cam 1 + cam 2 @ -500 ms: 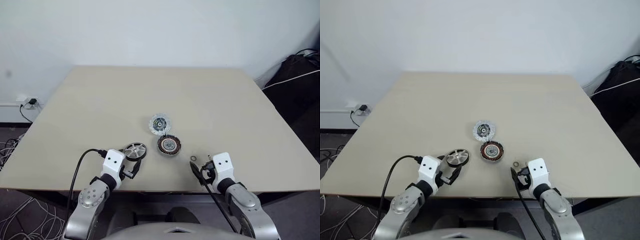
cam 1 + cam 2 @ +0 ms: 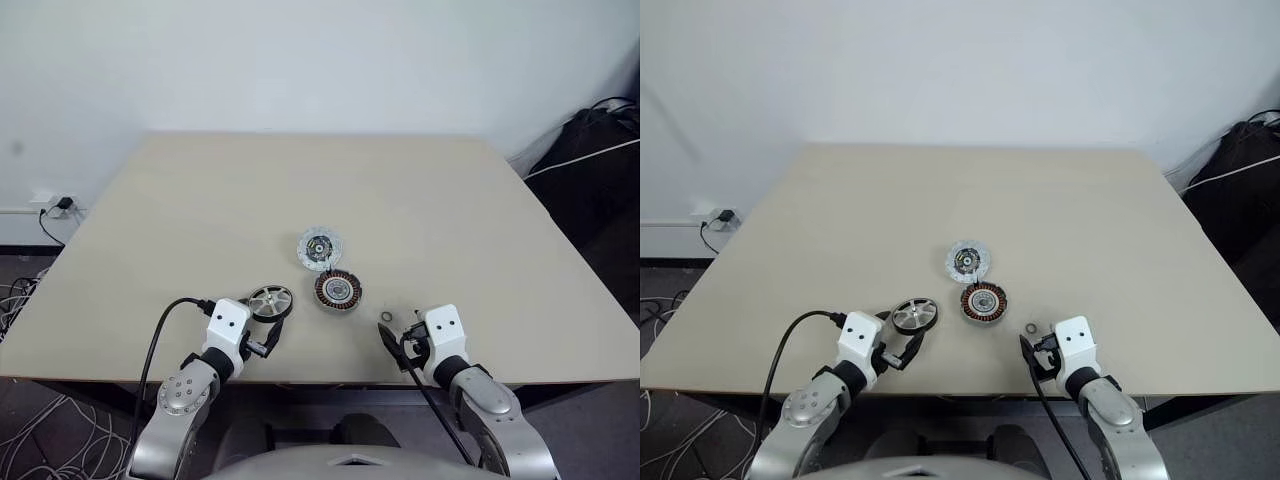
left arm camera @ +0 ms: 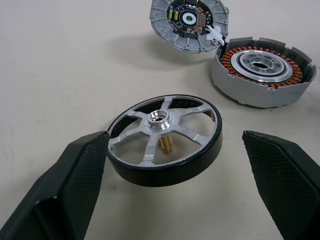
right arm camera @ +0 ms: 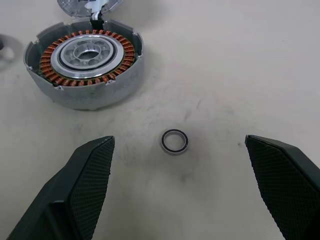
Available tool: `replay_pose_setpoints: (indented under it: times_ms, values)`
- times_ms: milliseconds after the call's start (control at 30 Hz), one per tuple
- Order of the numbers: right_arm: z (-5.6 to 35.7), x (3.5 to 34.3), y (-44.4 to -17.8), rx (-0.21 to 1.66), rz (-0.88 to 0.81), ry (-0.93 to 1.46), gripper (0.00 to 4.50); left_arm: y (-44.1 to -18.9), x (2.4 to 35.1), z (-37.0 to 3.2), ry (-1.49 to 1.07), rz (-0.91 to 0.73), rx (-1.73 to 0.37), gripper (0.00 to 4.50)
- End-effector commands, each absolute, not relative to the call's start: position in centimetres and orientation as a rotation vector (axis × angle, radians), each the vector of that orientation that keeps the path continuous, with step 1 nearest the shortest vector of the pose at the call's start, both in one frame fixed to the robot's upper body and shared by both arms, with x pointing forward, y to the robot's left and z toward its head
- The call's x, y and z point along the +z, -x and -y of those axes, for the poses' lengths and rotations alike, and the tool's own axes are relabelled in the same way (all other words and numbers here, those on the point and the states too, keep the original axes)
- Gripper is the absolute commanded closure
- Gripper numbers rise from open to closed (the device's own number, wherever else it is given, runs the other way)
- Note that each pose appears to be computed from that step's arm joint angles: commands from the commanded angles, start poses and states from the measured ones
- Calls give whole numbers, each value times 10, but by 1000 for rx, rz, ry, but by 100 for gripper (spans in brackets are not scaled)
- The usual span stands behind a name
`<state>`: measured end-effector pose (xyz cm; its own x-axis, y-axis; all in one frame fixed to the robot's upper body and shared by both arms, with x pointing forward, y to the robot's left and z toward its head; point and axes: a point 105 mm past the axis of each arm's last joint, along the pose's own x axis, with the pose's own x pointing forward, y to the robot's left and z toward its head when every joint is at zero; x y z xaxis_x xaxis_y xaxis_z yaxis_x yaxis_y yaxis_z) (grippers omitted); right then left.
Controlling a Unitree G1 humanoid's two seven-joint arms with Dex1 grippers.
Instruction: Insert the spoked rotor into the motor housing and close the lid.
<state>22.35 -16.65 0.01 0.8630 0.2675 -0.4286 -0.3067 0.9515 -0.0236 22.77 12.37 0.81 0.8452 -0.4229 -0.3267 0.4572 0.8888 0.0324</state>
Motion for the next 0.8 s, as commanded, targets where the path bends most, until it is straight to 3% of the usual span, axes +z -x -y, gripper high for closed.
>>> replay_pose_setpoints:
  times_ms: [33,600,700,800]
  values:
    - [163,2,-237,277,-419,109,4,-234,19,-119,-107,-266,-472,0]
    - [158,-32,-254,237,-499,9,4,-238,19,-120,-127,-259,-485,0]
    - [157,-36,-253,238,-511,16,61,-238,18,-120,-129,-259,-485,0]
    - [157,-36,-251,235,-510,13,154,-238,18,-121,-130,-260,-481,0]
